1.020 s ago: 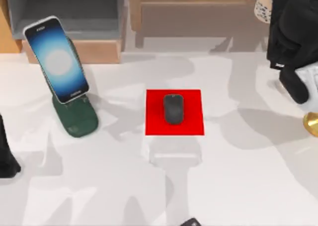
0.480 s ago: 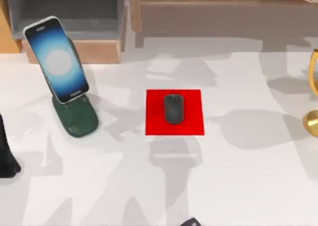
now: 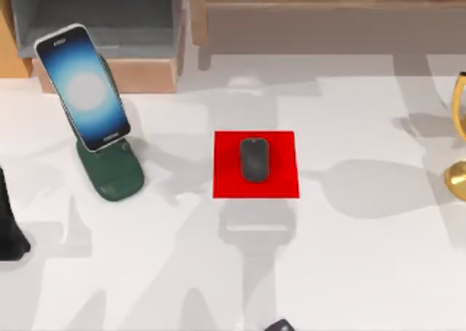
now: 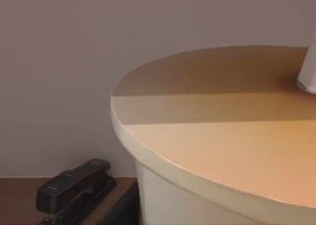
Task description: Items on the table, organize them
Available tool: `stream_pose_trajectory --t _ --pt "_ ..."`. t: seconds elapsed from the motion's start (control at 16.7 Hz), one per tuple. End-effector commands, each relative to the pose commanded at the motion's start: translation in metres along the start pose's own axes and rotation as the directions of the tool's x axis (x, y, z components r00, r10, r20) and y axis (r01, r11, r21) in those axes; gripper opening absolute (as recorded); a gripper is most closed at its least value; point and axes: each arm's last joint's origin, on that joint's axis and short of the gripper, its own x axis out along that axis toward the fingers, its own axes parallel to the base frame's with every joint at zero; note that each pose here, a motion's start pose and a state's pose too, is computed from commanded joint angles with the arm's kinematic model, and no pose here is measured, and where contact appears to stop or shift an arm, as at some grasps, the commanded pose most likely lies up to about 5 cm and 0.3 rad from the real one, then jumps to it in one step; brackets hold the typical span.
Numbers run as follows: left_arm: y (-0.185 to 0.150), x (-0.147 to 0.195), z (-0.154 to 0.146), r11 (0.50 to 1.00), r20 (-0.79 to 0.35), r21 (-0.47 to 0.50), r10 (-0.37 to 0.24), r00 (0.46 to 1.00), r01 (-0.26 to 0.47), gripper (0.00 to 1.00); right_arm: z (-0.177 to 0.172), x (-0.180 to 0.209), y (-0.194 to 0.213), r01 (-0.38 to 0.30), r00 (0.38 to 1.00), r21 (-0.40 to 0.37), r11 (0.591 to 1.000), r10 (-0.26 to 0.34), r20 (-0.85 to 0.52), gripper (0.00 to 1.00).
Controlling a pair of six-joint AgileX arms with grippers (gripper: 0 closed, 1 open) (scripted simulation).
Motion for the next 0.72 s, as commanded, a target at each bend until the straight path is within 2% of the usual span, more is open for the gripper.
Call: stream_pose_trajectory --t 0.18,0.72 --pt "0.0000 0.0000 0.0000 1.000 0.000 0.000 0.000 1.000 0.000 1.00 0.0006 0.0042 -0.0031 -0.022 1.000 -0.007 1.000 0.022 0.000 0.00" --pt "0.0000 0.0000 0.0000 1.000 0.000 0.000 0.000 1.000 0.000 1.00 0.0006 0.0038 -0.0026 -0.023 1.000 -0.006 1.000 0.023 -0.001 0.00"
